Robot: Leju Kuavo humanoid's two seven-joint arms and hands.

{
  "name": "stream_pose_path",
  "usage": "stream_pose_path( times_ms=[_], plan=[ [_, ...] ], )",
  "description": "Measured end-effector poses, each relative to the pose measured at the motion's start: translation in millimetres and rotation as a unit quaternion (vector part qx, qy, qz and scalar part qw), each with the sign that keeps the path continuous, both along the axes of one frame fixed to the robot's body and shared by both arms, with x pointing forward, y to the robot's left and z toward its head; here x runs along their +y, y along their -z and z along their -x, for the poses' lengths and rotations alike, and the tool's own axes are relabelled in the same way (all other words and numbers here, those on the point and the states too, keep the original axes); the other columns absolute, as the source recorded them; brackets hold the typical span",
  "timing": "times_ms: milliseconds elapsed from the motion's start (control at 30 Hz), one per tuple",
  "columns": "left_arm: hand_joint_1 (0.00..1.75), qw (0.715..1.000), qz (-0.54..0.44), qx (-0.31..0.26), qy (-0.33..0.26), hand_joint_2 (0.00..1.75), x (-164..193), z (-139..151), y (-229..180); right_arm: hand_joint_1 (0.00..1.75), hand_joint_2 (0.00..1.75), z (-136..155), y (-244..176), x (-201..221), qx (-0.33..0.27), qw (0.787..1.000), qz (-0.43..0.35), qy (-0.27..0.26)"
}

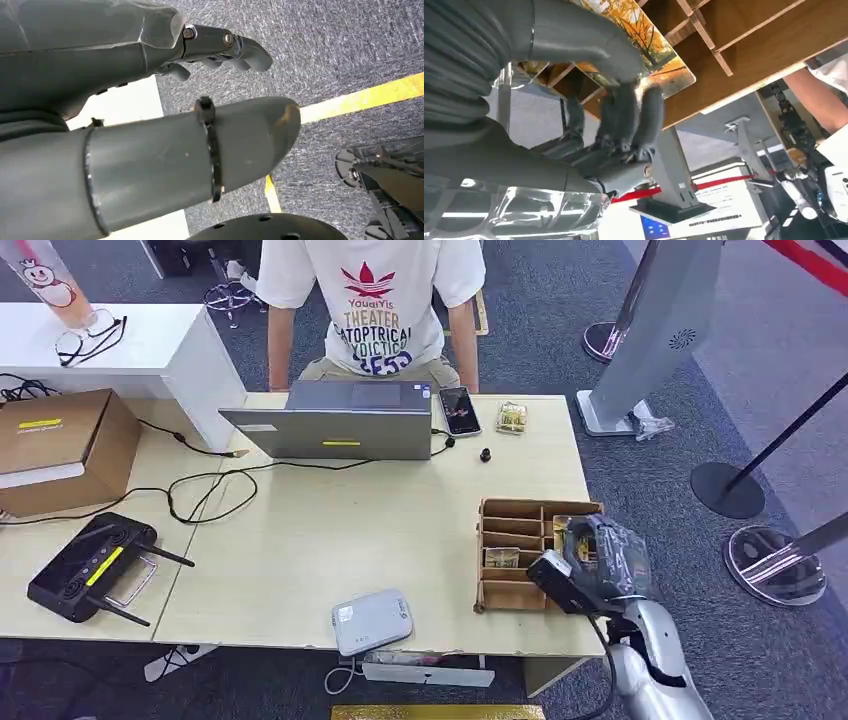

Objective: Pass the card to the sensor for recognition and then transmit it.

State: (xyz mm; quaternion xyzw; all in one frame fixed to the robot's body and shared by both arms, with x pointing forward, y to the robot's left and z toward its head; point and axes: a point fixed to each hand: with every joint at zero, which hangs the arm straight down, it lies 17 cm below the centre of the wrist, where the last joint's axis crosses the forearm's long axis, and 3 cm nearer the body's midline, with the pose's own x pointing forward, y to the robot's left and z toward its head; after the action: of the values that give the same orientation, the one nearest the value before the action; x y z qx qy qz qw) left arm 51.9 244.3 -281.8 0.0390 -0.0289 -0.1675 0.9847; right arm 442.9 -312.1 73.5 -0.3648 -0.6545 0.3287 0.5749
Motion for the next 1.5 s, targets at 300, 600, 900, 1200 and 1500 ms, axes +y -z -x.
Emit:
stream_pose_path(
  times_ms=[300,600,900,1200,1500],
  plan=[
    [0.00,1.000,0.001,-0.001,0.001,0.00,1.8,-0.1,0.1,0.24,1.75,2.2,-4.1,2.6,-0.007,1.000,-0.001,-0.002],
    [0.00,1.000,0.002,-0.001,0.001,0.00,2.3,0.1,0.2,0.28,1.75,2.1,-4.9,4.7,-0.008,1.000,0.000,-0.005],
    [0.00,1.000,0.004,-0.001,0.003,0.00,1.8,0.2,0.1,0.31,1.75,1.4,-14.3,8.4,-0.020,1.000,-0.003,-0.010],
    [0.00,1.000,0.003,-0.001,0.010,0.00,1.7,-0.1,0.1,0.35,1.75,1.0,-50.2,15.9,-0.065,0.997,-0.028,-0.025],
    [0.00,1.000,0.004,-0.002,0.015,0.00,-2.4,-1.4,-0.3,0.47,1.75,3.5,-66.9,18.5,-0.066,0.997,-0.031,-0.039]
  ],
)
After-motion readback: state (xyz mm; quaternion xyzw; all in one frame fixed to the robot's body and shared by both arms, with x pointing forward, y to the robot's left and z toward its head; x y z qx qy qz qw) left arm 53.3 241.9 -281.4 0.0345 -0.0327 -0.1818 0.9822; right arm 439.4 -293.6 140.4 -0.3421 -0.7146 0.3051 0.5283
